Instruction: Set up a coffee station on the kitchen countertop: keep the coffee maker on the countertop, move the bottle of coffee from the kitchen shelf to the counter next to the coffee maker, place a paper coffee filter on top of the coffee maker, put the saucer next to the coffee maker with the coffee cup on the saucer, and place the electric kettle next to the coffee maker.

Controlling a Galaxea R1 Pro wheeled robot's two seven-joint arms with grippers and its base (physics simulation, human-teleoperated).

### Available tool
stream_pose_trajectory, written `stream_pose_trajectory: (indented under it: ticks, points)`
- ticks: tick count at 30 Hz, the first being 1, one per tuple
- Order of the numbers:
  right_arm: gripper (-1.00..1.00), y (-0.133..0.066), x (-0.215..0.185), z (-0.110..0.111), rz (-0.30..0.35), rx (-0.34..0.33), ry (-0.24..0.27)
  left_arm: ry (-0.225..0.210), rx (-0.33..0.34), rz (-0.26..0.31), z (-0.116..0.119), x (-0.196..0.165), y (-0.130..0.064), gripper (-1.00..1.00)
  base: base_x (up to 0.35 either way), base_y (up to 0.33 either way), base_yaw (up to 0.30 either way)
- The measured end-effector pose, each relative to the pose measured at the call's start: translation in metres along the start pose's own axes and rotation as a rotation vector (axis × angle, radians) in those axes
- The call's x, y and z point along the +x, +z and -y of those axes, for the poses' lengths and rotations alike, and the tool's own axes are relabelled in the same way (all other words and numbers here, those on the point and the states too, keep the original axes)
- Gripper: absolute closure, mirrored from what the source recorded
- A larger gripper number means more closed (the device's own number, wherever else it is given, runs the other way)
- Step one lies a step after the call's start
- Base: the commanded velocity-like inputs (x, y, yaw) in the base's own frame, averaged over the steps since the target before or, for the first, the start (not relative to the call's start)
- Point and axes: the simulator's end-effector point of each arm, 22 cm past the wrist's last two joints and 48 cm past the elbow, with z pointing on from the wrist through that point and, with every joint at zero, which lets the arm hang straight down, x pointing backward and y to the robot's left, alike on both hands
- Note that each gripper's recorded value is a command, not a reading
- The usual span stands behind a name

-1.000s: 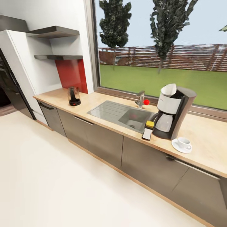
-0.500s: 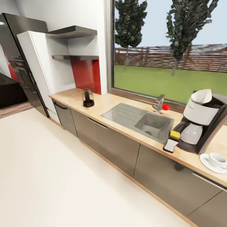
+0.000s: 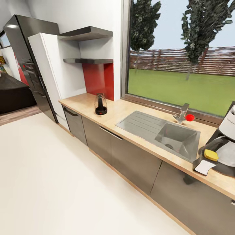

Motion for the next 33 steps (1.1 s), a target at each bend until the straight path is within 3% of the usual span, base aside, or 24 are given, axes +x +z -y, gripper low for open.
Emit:
stream_pose_trajectory:
  ticks: [17, 28, 33]
  points:
    - [-1.0, -0.002, -0.005, 0.002, 0.014, 0.002, -0.003, -0.007, 0.002, 0.043, 0.001, -0.019, -0.001, -1.0, 0.287, 0.205, 0.033]
    - [-1.0, -0.002, -0.012, 0.001, 0.043, 0.0, 0.002, -0.006, 0.002, 0.042, 0.001, -0.017, -0.001, -1.0, 0.286, 0.218, 0.0]
    - [-1.0, -0.001, -0.01, 0.012, 0.04, 0.017, 0.006, -0.007, 0.001, 0.041, 0.001, -0.017, -0.001, -1.0, 0.28, 0.236, 0.0]
